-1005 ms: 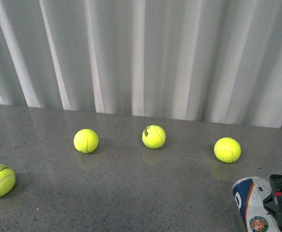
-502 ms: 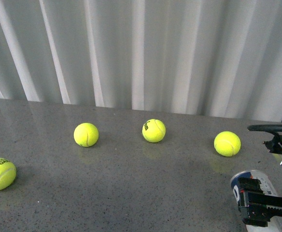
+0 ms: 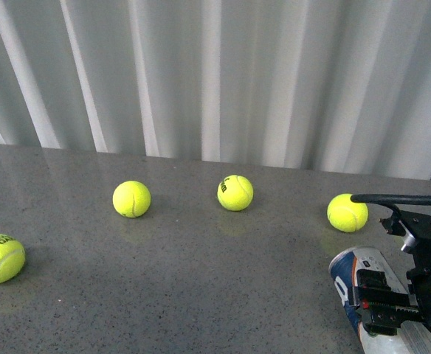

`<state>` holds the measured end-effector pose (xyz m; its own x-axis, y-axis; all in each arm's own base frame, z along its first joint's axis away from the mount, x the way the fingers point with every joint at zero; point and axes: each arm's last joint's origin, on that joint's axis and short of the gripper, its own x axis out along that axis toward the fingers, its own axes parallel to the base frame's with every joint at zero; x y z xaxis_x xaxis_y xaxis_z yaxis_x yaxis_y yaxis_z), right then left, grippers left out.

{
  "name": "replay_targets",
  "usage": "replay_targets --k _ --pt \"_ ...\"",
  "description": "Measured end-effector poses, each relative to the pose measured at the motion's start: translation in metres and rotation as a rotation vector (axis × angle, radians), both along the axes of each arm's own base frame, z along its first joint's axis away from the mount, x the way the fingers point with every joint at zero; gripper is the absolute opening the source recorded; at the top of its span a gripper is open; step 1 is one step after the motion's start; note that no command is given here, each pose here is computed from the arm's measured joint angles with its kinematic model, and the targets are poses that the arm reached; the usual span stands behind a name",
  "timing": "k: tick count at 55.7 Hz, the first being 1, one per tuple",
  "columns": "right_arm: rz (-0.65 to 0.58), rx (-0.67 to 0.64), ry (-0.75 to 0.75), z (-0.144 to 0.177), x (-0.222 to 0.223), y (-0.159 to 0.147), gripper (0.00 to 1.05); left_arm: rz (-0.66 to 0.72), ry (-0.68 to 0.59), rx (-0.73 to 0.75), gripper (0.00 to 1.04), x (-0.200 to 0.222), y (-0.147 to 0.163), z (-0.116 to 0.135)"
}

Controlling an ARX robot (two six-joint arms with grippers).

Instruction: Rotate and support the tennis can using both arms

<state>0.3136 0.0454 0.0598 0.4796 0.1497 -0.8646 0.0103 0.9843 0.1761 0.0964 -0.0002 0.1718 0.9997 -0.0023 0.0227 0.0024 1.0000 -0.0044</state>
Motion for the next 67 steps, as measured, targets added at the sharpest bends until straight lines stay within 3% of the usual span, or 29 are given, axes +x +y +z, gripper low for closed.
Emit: replay_targets --k 15,21,27,33,38,46,67 --pt "0.303 -0.04 -0.141 0.034 0.008 0.016 0.38 0.0 0.0 0.0 0.98 0.0 0.0 0.0" --pt "0.475 -0.166 -0.29 0.058 0.014 0.034 0.29 0.0 0.0 0.0 0.98 0.0 0.0 0.0" --pt "0.813 -0.326 -0.503 0.07 0.017 0.056 0.22 0.0 0.0 0.0 0.98 0.0 0.0 0.0" --pt "1.211 -0.535 -0.558 0.061 0.023 0.078 0.17 0.0 0.0 0.0 0.98 0.0 0.0 0.0" --pt "1.414 -0.637 -0.554 0.044 0.037 0.087 0.13 0.0 0.0 0.0 0.98 0.0 0.0 0.0" --pt "1.527 -0.693 -0.587 0.021 0.064 0.098 0.12 0.0 0.0 0.0 0.98 0.0 0.0 0.0" --pt "1.484 -0.661 -0.723 0.004 0.098 0.127 0.11 0.0 0.0 0.0 0.98 0.0 0.0 0.0"
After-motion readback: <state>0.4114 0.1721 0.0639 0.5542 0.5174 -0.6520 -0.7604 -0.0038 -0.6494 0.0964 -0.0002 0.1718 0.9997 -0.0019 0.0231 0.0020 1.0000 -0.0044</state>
